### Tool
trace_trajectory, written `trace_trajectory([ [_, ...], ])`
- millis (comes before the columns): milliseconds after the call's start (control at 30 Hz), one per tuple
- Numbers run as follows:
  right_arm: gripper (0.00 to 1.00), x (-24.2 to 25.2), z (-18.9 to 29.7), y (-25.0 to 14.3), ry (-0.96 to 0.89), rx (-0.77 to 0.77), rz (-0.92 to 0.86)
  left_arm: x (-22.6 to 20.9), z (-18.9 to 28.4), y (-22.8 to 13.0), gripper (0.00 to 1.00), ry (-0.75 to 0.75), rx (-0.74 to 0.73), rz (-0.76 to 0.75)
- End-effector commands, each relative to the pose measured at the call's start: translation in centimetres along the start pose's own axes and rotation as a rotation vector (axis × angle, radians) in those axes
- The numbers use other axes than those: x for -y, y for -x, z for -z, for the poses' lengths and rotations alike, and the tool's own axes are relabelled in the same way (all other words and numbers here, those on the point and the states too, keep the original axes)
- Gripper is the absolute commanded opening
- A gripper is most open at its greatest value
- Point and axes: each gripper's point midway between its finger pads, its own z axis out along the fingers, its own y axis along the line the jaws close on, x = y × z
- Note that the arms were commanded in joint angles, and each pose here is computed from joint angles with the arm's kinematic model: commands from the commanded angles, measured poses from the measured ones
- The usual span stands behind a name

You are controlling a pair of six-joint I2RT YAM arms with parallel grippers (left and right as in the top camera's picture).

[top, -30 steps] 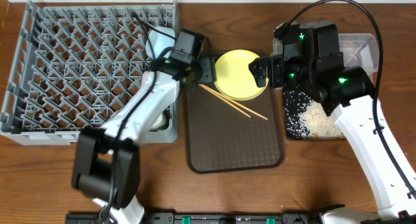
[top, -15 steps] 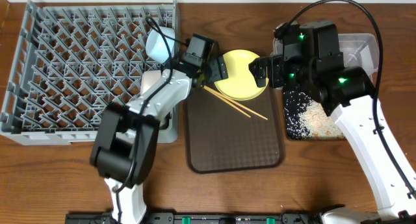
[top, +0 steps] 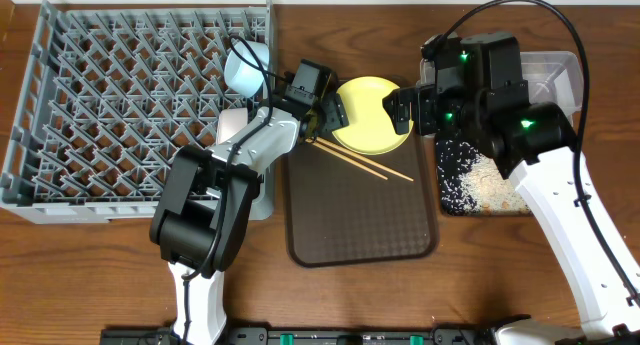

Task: Sort waste into correct bins and load items into the dishwasher
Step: 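Move the left gripper to the yellow plate edge and grasp it, then lift the yellow plate and swing it left toward the rack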

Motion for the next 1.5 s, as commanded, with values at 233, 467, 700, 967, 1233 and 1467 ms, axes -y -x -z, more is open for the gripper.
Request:
trace_trajectory([
  [233, 0.99, -0.2, 0.0, 0.3, 0.004, 0.004, -0.007, 1.4, -1.6, -1.5, 0.75, -0.009, -0.009, 0.036],
  [467, 0.99, -0.2, 0.0, 0.3, 0.004, 0.004, -0.007, 1.0, -3.7, -2.6, 0.60, -0.004, -0.033, 0.116],
  [700, 0.99, -0.2, 0.0, 0.3, 0.004, 0.004, -0.007, 1.0, -3.7, -2.7, 0.28, -0.001, -0.033, 0.149],
  [967, 0.99, -0.2, 0.0, 0.3, 0.004, 0.004, -0.007, 1.0, -3.7, -2.7, 0.08, -0.001, -0.033, 0.149],
  [1233, 0.99, -0.2, 0.0, 0.3, 0.004, 0.004, -0.007, 1.0, -3.6, -2.5, 0.08, -0.003, -0.029, 0.150],
  [1467, 0.99, -0.2, 0.0, 0.3, 0.004, 0.004, -0.007, 1.3, -1.8, -0.3, 0.07, -0.032, 0.021, 0.052],
])
